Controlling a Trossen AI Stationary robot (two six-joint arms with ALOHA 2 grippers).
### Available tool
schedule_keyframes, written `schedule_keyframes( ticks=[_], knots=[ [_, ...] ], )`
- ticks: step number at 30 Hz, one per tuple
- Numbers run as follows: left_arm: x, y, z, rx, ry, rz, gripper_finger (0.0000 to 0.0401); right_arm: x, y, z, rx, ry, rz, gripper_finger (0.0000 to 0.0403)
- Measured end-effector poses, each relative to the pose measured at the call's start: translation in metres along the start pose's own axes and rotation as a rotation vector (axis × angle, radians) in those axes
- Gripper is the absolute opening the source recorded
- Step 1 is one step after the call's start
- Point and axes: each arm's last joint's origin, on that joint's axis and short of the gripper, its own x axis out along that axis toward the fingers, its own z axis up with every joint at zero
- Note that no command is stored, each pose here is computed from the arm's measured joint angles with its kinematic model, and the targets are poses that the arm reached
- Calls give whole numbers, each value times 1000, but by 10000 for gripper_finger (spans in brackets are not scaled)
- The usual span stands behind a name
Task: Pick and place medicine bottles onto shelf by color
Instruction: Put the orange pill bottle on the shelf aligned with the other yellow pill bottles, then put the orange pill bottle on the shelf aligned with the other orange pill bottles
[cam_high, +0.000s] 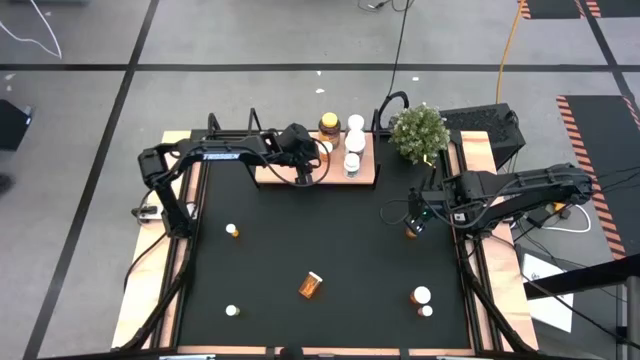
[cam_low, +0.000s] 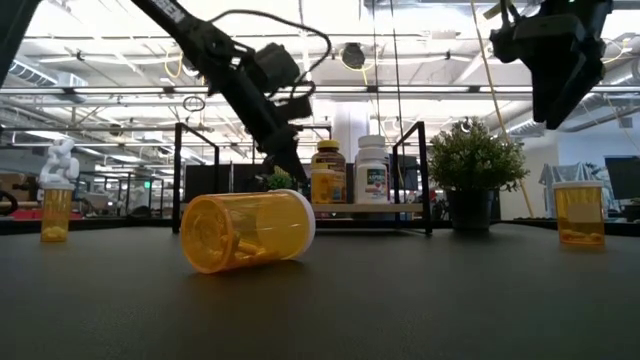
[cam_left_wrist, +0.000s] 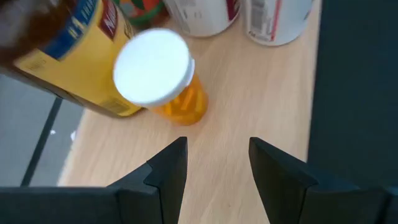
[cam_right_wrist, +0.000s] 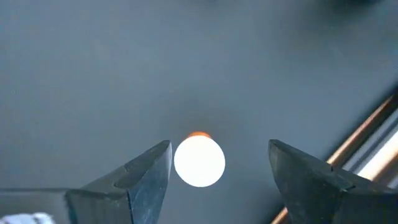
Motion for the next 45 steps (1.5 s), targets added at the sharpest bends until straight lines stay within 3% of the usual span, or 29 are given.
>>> schedule_keyframes(
  ticks=[6,15,25,28,35,45],
  knots=[
    [17,-1,-3,-6,-24,-27,172,-3,-4,-2,-3,3,2,263],
    [17,4,4,-7,-108,-8,172,-4,-5,-3,-19,6,-1,263],
    [9,-5,2,13,-44,-46,172,-3,-5,-3,-26,8,2,263],
    [5,-6,5,0,-38,-52,172,3,-3,-5,-105,29,25,266],
    [-25,-8,11,-60,60,-90,172,21,1,-13,-266,149,145,297],
    [-83,-6,32,-93,-109,-49,172,55,2,-25,-444,137,161,326]
  ],
)
